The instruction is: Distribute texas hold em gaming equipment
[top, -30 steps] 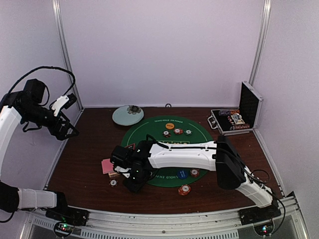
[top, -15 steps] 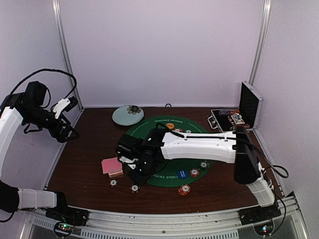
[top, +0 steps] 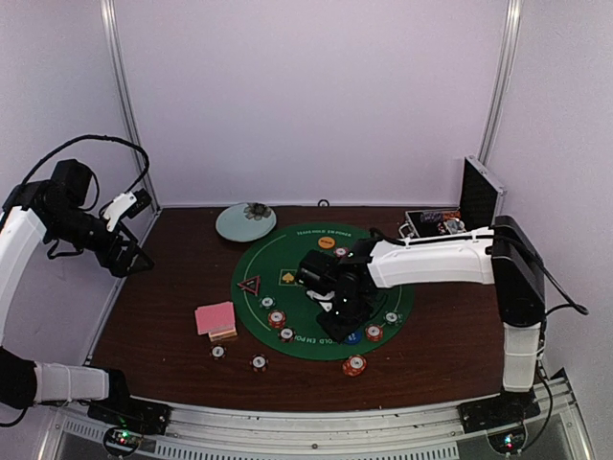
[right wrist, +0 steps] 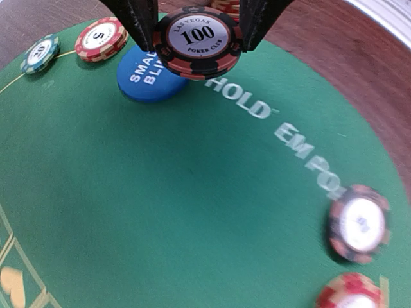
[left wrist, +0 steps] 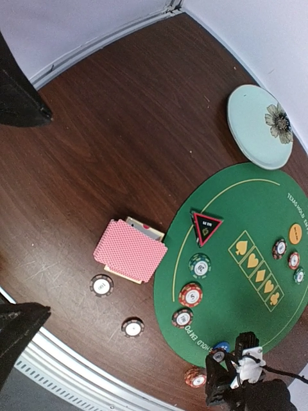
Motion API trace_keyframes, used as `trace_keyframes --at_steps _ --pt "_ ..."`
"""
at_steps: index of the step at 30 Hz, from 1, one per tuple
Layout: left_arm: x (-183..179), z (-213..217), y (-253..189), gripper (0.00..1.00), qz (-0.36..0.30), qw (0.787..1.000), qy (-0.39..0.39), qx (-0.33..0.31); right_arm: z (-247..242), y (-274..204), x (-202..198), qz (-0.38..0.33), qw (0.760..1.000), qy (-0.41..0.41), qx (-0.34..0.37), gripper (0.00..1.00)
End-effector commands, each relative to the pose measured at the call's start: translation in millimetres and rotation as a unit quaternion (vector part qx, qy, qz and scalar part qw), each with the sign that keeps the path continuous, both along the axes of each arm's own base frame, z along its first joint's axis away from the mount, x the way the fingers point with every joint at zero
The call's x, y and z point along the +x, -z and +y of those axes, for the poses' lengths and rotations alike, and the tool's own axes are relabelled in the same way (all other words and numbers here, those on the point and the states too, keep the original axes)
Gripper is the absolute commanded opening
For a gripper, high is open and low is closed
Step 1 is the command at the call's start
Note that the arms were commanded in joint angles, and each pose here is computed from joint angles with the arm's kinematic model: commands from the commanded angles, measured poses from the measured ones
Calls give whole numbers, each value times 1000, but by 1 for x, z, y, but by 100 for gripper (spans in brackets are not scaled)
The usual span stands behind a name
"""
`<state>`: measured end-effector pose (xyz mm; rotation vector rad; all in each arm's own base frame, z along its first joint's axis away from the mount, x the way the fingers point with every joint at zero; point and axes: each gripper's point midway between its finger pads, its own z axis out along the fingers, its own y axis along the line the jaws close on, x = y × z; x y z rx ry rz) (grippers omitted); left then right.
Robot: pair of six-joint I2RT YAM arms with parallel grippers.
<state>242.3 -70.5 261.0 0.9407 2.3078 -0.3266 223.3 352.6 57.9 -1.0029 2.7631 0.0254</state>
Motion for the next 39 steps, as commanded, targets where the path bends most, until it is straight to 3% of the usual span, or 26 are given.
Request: trace_keyframes --at_steps 1,19,39 --pt "-1 -3 0 98 -1 1000 9 -10 -5 -4 8 -21 999 25 15 13" --pt "1 -4 -3 98 -2 1000 7 -13 -43 5 63 -33 995 89 4 12" --pt "-2 -3 2 98 1 1000 12 -8 -75 30 64 -19 994 107 -32 12"
